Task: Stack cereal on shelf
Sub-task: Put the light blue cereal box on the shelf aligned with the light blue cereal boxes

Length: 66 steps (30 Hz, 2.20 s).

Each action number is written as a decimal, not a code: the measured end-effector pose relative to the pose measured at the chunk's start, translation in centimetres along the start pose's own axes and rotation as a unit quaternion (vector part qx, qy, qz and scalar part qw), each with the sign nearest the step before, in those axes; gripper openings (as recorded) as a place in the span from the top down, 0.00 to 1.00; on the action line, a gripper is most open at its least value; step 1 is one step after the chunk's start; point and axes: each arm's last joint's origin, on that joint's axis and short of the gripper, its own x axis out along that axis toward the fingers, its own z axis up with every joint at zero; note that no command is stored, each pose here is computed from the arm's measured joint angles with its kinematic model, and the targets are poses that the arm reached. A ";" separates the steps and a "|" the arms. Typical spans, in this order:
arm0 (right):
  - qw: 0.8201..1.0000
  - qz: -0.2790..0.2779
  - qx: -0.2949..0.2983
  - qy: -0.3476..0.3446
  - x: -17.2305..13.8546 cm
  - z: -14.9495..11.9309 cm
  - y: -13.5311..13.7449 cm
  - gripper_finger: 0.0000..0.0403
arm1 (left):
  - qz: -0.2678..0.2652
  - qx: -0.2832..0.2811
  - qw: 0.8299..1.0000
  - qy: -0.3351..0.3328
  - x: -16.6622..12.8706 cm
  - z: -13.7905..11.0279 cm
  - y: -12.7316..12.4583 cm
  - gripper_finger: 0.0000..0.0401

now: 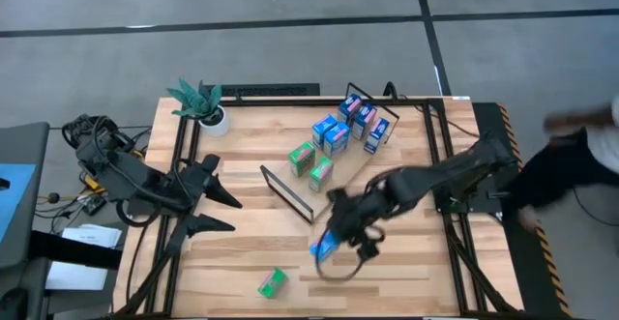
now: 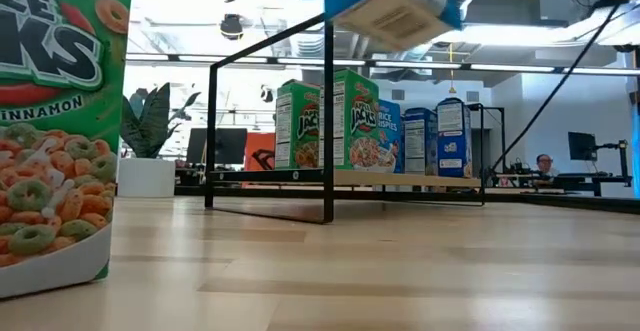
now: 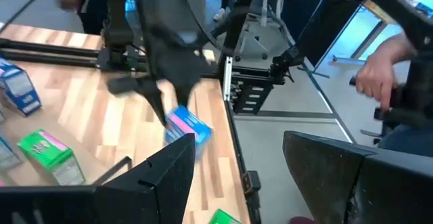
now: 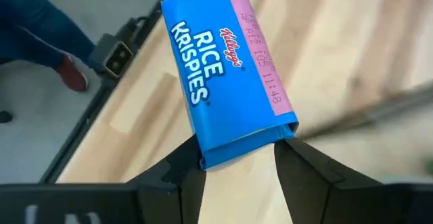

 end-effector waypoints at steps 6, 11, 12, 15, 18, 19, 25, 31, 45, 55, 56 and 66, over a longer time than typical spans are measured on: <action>0.999 -0.036 0.019 -0.017 -6.8 -1.8 -2.8 0.54 | 0.011 0.011 1.000 -0.005 0.0 0.0 0.1 0.46; 0.996 -0.082 0.027 -0.032 -11.7 -3.8 -5.5 0.55 | 0.019 0.040 0.999 -0.008 0.0 0.1 0.1 0.46; 0.995 -0.093 0.030 -0.033 -12.4 -4.2 -6.0 0.54 | 0.024 0.047 0.999 -0.009 0.0 0.1 0.2 0.46; 0.990 -0.127 0.039 -0.041 -14.5 -5.4 -7.7 0.54 | 0.037 0.072 0.997 -0.014 -0.1 0.1 0.2 0.46; 0.987 -0.150 0.053 -0.037 -15.9 -6.6 -9.1 0.54 | 0.052 0.091 0.994 -0.020 -0.2 0.2 0.4 0.46; 0.987 -0.150 0.057 -0.025 -16.2 -7.1 -9.5 0.55 | 0.056 0.094 0.994 -0.022 -0.3 0.2 0.4 0.46; 0.991 -0.109 0.070 -0.016 -16.7 -9.0 -12.2 0.55 | 0.090 0.112 0.989 -0.037 -0.8 0.5 0.9 0.46; 0.992 -0.093 0.078 -0.022 -15.8 -12.0 -14.5 0.55 | 0.138 0.088 0.985 -0.055 -0.8 1.0 2.0 0.46; 0.994 -0.112 0.016 -0.012 -10.0 -19.0 -16.9 0.55 | 0.224 0.048 0.969 -0.092 -0.4 2.5 4.9 0.46; 0.995 -0.094 0.017 -0.036 -9.0 -21.6 -17.6 0.55 | 0.244 0.041 0.964 -0.095 -0.3 2.7 5.8 0.46; 0.995 -0.094 0.010 -0.038 -9.0 -21.5 -17.6 0.55 | 0.245 0.040 0.964 -0.096 -0.3 2.8 5.8 0.46; 0.995 -0.090 -0.003 -0.035 -8.1 -21.7 -18.4 0.55 | 0.253 0.038 0.962 -0.097 -0.3 2.9 6.2 0.46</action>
